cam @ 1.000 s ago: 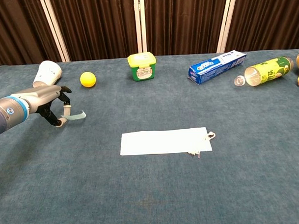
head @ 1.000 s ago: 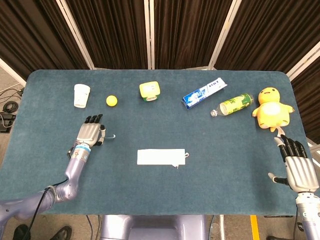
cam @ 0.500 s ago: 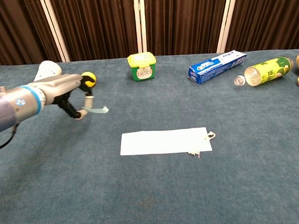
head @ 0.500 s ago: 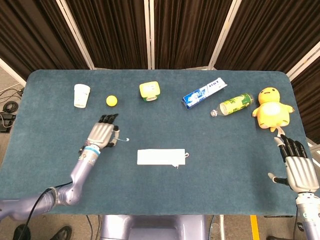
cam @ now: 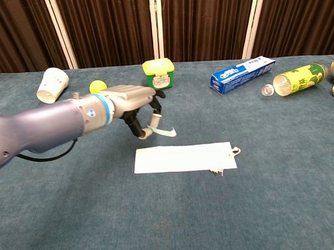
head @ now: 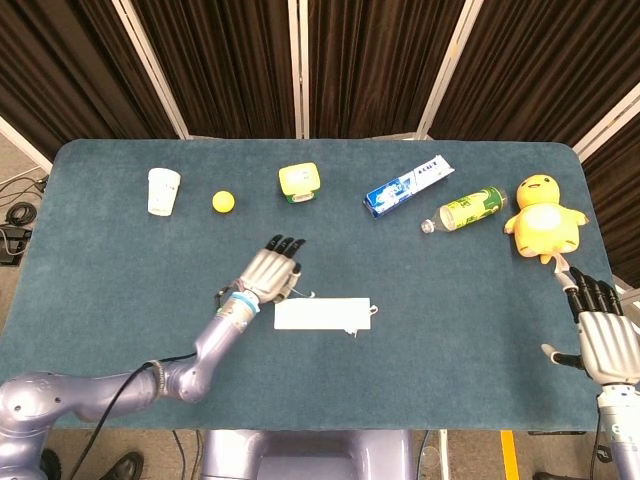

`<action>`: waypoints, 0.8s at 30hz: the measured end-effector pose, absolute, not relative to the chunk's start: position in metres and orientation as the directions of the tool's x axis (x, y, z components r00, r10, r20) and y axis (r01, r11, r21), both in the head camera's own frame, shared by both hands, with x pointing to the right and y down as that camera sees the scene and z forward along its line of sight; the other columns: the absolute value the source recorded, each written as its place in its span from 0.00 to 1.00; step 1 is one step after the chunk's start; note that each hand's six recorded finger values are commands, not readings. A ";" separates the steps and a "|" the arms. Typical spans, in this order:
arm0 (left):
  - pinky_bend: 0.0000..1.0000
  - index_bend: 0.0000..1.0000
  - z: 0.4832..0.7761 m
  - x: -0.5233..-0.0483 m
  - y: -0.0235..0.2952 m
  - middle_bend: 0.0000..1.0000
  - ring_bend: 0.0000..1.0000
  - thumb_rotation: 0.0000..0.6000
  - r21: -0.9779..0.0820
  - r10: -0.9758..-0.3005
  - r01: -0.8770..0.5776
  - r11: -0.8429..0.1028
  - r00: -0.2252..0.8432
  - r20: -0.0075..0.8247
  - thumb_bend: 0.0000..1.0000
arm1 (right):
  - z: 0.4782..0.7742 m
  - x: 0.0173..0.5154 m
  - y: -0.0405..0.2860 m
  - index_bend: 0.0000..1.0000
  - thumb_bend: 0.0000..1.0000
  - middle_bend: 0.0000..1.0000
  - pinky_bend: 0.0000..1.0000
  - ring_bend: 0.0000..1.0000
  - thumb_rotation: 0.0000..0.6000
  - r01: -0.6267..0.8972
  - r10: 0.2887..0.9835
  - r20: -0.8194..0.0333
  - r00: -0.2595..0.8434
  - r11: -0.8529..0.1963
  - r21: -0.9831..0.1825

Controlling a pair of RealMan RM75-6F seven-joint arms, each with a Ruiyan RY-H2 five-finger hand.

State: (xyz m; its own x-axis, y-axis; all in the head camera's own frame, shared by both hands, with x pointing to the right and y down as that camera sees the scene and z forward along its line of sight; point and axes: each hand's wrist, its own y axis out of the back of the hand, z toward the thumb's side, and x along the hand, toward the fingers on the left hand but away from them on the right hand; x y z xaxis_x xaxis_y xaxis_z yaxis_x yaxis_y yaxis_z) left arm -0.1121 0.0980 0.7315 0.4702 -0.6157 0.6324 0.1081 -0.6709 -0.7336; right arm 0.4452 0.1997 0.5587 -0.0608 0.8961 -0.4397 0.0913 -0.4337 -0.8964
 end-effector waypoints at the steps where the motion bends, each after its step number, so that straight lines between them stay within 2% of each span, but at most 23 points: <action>1: 0.00 0.63 0.732 -0.108 0.100 0.00 0.00 1.00 -0.732 -0.611 0.112 -0.672 0.474 0.634 0.46 | 0.558 0.446 0.200 0.00 0.00 0.00 0.00 0.00 1.00 0.092 0.896 -0.439 -0.062 -0.433 -0.897; 4: 0.00 0.61 0.734 -0.099 0.105 0.00 0.00 1.00 -0.728 -0.601 0.122 -0.675 0.483 0.637 0.46 | 0.558 0.446 0.199 0.00 0.00 0.00 0.00 0.00 1.00 0.094 0.897 -0.438 -0.063 -0.431 -0.897; 6: 0.00 0.53 0.736 -0.094 0.109 0.00 0.00 1.00 -0.724 -0.595 0.126 -0.678 0.485 0.641 0.40 | 0.557 0.447 0.199 0.00 0.00 0.00 0.00 0.00 1.00 0.095 0.898 -0.436 -0.064 -0.429 -0.898; 8: 0.00 0.31 0.737 -0.091 0.113 0.00 0.00 1.00 -0.723 -0.594 0.129 -0.679 0.482 0.644 0.23 | 0.557 0.447 0.199 0.00 0.00 0.00 0.00 0.00 1.00 0.097 0.898 -0.435 -0.065 -0.428 -0.898; 10: 0.00 0.14 0.737 -0.090 0.114 0.00 0.00 1.00 -0.725 -0.598 0.128 -0.677 0.479 0.643 0.10 | 0.556 0.448 0.199 0.00 0.00 0.00 0.00 0.00 1.00 0.098 0.899 -0.434 -0.065 -0.427 -0.899; 12: 0.00 0.04 0.736 -0.090 0.115 0.00 0.00 1.00 -0.724 -0.597 0.125 -0.678 0.480 0.643 0.04 | 0.556 0.448 0.199 0.00 0.00 0.00 0.00 0.00 1.00 0.099 0.899 -0.432 -0.065 -0.426 -0.900; 14: 0.00 0.00 0.733 -0.090 0.114 0.00 0.00 1.00 -0.723 -0.597 0.121 -0.680 0.482 0.642 0.03 | 0.556 0.448 0.199 0.00 0.00 0.00 0.00 0.00 1.00 0.099 0.899 -0.432 -0.064 -0.425 -0.900; 19: 0.00 0.00 0.722 -0.096 0.109 0.00 0.00 1.00 -0.731 -0.609 0.100 -0.675 0.483 0.629 0.03 | 0.556 0.446 0.199 0.00 0.00 0.00 0.00 0.00 1.00 0.100 0.900 -0.432 -0.057 -0.425 -0.899; 24: 0.00 0.00 0.702 -0.114 0.092 0.00 0.00 1.00 -0.762 -0.658 0.056 -0.645 0.465 0.592 0.03 | 0.555 0.445 0.200 0.00 0.00 0.00 0.00 0.00 1.00 0.100 0.901 -0.430 -0.054 -0.424 -0.900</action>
State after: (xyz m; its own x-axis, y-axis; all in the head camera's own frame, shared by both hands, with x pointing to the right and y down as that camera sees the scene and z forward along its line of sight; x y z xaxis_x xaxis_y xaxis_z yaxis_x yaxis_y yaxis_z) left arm -0.1136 0.0924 0.7020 0.4654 -0.6583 0.5916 0.0557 -0.6453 -0.7619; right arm 0.4450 0.1995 0.5548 -0.0540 0.9011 -0.4302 0.0995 -0.4238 -0.9003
